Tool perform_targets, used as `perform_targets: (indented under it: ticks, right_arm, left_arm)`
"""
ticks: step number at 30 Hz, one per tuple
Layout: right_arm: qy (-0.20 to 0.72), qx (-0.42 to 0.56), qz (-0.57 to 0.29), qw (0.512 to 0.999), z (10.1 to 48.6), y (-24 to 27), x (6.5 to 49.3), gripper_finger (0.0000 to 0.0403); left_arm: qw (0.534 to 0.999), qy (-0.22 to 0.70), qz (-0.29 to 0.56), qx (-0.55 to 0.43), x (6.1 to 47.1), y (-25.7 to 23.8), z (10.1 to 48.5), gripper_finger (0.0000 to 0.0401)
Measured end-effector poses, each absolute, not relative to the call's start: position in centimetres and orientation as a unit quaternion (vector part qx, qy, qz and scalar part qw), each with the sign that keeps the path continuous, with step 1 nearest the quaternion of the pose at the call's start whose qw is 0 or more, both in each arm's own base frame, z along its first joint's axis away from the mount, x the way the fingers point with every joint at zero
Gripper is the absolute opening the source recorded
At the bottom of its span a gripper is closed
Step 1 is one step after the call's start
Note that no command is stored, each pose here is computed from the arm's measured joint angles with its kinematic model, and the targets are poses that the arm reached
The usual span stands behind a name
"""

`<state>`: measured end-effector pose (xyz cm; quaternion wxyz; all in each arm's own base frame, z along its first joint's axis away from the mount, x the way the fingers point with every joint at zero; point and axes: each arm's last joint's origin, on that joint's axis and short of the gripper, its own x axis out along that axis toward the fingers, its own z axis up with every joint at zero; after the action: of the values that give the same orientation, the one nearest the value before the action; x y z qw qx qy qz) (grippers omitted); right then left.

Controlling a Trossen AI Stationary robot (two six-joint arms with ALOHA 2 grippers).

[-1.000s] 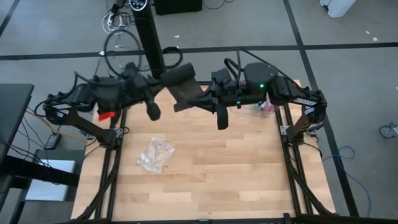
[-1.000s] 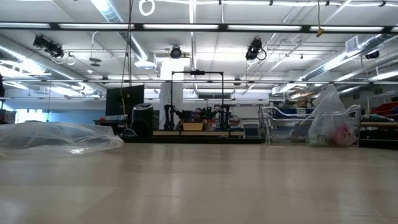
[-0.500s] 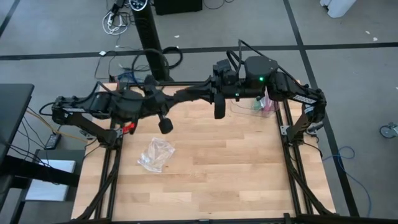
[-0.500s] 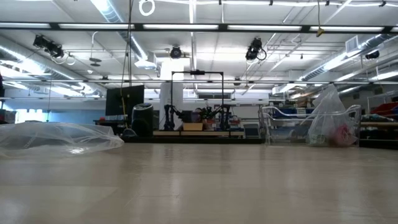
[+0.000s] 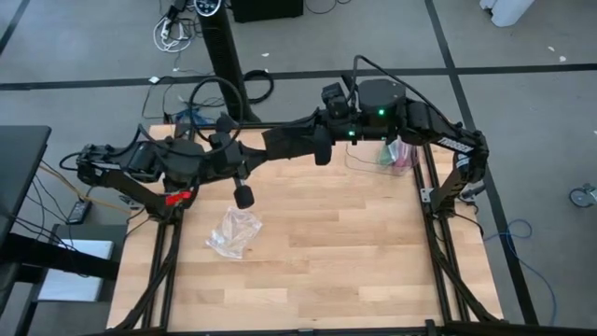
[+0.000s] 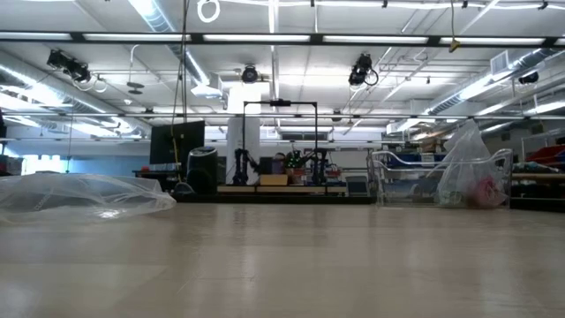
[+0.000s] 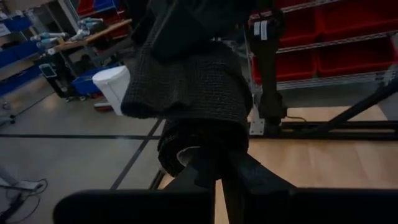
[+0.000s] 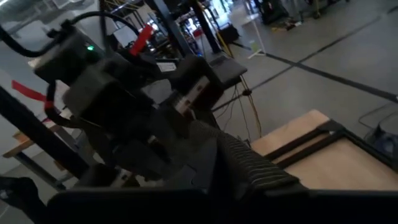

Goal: Roll bandage
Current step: Roll the black bandage

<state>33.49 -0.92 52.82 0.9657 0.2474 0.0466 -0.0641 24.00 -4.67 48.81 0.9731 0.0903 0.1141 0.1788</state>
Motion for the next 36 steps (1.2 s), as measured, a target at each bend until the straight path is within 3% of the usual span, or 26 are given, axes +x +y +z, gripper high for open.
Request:
perform_targets:
  ticks: [13, 18, 22, 29, 36]
  right_arm:
    - [0.038, 0.308, -0.071, 0.948, 52.9, -1.0, 33.5, 0.0221]
    - [0.033, 0.315, -0.065, 0.946, 53.0, -1.0, 33.5, 0.0271]
    - [0.027, 0.274, -0.052, 0.960, 53.7, -1.4, 32.5, 0.0284]
    - [-0.006, 0.118, -0.060, 0.991, 56.9, -2.7, 26.4, 0.0278]
    - [-0.014, 0.142, -0.055, 0.988, 57.5, -2.7, 24.8, 0.0271]
  left_arm:
    - [0.979, 0.122, 0.142, 0.077, 24.5, -5.3, 48.4, 0.0012]
    - [0.980, 0.123, 0.136, 0.073, 24.6, -5.4, 48.3, 0.0012]
    - [0.986, 0.112, 0.118, 0.045, 24.2, -5.4, 48.8, 0.0012]
    - [0.997, 0.025, 0.029, -0.070, 21.6, -5.1, 53.5, 0.0012]
    - [0.952, -0.084, 0.001, -0.293, 19.8, -3.8, 57.3, 0.0012]
